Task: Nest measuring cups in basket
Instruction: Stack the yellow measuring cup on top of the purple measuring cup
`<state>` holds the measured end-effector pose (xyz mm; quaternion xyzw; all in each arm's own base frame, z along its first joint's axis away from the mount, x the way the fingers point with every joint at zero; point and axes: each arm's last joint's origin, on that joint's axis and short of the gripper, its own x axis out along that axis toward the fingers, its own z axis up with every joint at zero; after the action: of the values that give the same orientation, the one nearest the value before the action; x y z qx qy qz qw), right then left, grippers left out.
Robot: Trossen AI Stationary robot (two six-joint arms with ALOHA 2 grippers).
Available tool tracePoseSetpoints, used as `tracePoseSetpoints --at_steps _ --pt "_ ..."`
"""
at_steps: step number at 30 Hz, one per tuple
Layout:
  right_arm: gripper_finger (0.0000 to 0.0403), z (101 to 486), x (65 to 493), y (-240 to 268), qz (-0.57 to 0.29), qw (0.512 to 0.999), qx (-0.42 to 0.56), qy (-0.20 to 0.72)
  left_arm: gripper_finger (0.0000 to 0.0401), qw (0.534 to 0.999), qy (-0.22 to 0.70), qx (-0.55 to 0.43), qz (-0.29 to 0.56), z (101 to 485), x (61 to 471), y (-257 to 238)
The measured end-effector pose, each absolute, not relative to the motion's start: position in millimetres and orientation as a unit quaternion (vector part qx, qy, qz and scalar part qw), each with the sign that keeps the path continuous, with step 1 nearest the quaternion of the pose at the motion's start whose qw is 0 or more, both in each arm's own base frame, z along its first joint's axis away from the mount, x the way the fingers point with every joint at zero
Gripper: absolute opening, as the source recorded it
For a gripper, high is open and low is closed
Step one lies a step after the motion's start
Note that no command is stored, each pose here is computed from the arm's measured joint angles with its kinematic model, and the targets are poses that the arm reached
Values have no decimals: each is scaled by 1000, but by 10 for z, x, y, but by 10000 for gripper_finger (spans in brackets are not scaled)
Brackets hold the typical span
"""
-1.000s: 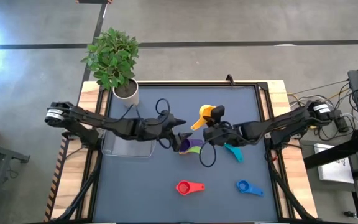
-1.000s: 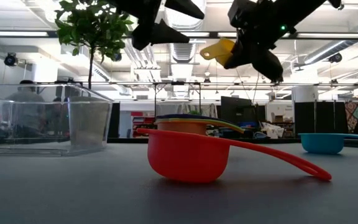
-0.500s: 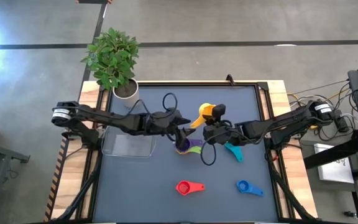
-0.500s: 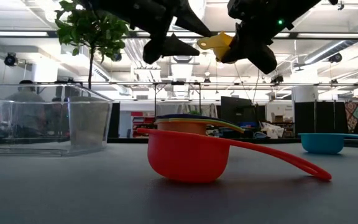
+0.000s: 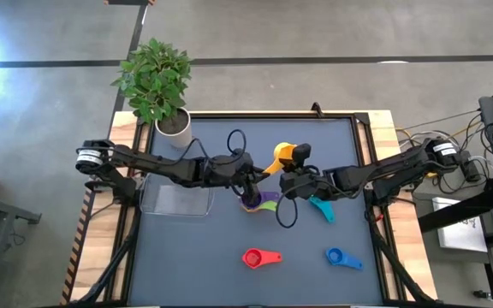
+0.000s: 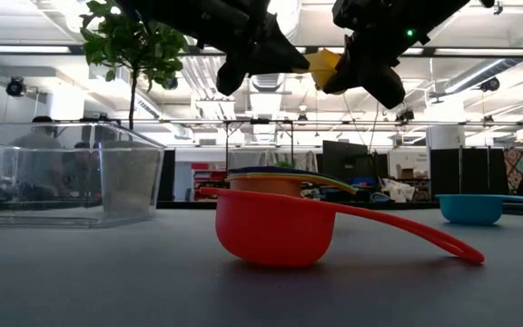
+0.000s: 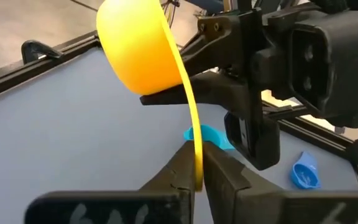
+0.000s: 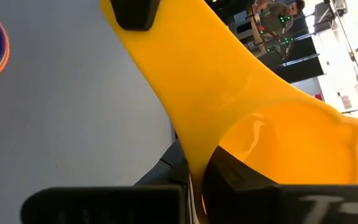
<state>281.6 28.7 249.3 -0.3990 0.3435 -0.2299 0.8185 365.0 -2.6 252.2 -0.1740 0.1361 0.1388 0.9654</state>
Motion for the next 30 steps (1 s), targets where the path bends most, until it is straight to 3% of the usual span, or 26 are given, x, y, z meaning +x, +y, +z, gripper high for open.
tracePoseSetpoints --at_steps 7,16,24,30 --pt "78 2723 2623 264 -269 843 -349 311 1 968 122 -161 150 2581 3632 -23" --pt "181 3094 2197 244 -212 936 -174 221 0 964 104 -130 205 2600 3617 -25" --pt "200 2960 1901 247 -108 994 -5 35 0 978 -35 -91 182 2620 3545 -153" --pt "201 2681 1836 178 -41 988 81 -123 0 977 -148 -110 102 2392 3437 -185"
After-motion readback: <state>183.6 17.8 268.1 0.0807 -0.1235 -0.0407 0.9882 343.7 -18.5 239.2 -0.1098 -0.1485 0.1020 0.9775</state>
